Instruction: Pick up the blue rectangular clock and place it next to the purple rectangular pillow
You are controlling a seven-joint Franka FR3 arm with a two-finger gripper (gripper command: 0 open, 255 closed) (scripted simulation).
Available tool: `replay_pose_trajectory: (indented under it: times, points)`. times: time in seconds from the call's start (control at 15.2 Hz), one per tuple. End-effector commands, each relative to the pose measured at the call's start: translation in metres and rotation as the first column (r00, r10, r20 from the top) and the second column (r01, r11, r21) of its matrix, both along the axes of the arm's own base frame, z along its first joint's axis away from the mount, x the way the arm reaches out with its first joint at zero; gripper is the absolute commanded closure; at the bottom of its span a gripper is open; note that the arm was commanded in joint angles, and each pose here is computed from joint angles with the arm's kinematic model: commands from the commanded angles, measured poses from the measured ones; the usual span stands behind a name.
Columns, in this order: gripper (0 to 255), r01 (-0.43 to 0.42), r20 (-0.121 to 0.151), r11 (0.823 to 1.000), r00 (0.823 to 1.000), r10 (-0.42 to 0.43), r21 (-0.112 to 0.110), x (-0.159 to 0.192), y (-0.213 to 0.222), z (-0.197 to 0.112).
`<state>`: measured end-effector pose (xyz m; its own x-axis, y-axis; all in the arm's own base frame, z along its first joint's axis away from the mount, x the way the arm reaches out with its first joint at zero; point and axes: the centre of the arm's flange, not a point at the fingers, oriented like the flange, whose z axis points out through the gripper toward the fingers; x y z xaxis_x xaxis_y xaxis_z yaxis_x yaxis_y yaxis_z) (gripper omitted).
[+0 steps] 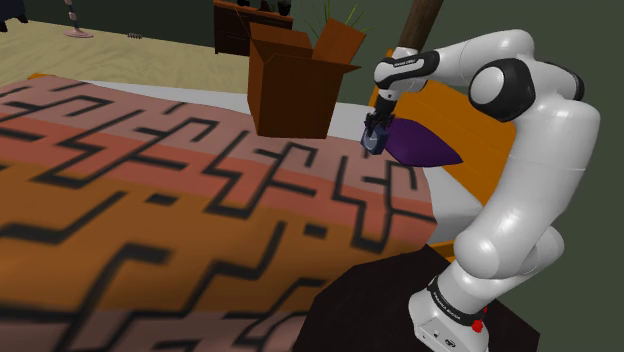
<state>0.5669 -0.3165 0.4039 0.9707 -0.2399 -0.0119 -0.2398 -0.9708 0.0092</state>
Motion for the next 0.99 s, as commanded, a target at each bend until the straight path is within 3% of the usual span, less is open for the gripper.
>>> replay_pose_trajectory:
  times: [0.0,0.46,0.92]
  points:
    - [255,0.000,0.001,1.000,1.000,0.000,0.000,0.000,0.000,-0.010]
    - [255,0.000,0.001,1.000,1.000,0.000,0.000,0.000,0.000,-0.048]
    - [255,0.000,0.001,1.000,1.000,0.000,0.000,0.000,0.000,-0.048]
